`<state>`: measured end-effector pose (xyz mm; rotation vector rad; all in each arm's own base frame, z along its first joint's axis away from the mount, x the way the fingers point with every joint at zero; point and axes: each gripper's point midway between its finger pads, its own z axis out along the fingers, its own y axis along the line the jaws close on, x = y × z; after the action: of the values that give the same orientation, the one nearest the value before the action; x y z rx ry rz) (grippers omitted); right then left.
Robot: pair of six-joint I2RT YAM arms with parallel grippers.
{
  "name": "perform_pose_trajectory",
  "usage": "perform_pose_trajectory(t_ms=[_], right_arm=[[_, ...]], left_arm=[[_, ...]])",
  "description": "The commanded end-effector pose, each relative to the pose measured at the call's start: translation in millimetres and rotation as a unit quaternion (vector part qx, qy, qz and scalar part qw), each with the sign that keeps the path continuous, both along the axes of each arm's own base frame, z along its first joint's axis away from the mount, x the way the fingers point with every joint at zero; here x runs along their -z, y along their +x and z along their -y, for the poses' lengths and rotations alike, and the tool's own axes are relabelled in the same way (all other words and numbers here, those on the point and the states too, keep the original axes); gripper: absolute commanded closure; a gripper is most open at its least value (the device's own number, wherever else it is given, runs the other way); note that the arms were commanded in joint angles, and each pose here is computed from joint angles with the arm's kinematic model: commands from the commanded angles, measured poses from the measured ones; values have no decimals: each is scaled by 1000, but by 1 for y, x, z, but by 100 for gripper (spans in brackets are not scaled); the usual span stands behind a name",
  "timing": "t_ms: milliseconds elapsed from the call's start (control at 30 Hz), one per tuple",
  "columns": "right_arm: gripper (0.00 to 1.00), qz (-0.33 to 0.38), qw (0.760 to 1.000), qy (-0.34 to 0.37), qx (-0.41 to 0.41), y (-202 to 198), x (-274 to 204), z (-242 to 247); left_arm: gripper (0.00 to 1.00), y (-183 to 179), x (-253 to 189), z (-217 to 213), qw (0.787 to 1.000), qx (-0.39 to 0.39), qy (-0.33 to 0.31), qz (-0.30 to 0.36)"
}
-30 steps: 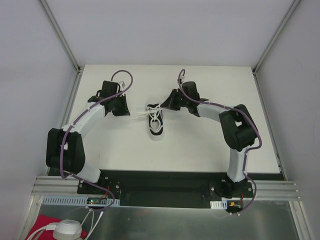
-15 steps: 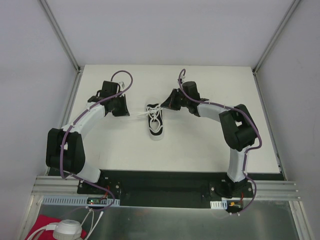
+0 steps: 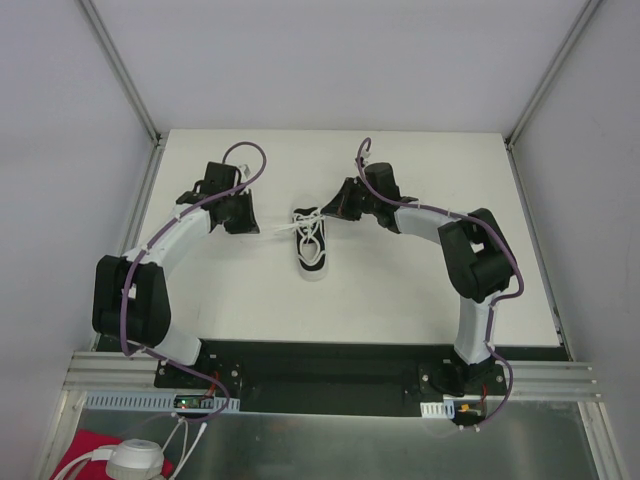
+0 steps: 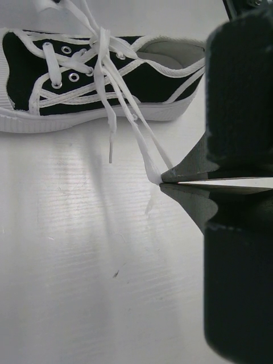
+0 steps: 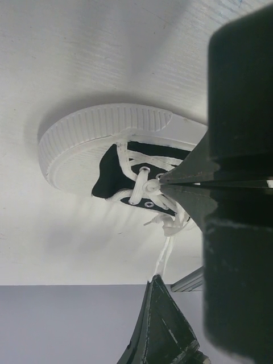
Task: Tie the shoes
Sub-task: Tie the shoelace on the shoe.
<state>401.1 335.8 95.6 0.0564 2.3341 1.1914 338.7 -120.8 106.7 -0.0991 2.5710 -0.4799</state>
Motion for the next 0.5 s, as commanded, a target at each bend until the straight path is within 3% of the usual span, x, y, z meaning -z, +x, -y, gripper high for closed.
perform_pose_trajectory(t_ms=[0,33,133,267,467], right_arm=[[99,26,999,33,-10,9,-27,-9],[82,27,999,34,-12,8,-29,-11],[53,30,999,31,-14,8,-31,-12],[39,44,999,12,7,9,-36,0],[32,62,997,-4,37,5,-44,22]], left_arm=[[100,5,-11,15,1000,19,-9,2],[100,5,-12,20,1000,26,-8,4],[100,7,-14,32,999,39,-8,5],[100,7,-11,35,999,41,-10,0],[100,7,-11,34,999,41,-8,2]])
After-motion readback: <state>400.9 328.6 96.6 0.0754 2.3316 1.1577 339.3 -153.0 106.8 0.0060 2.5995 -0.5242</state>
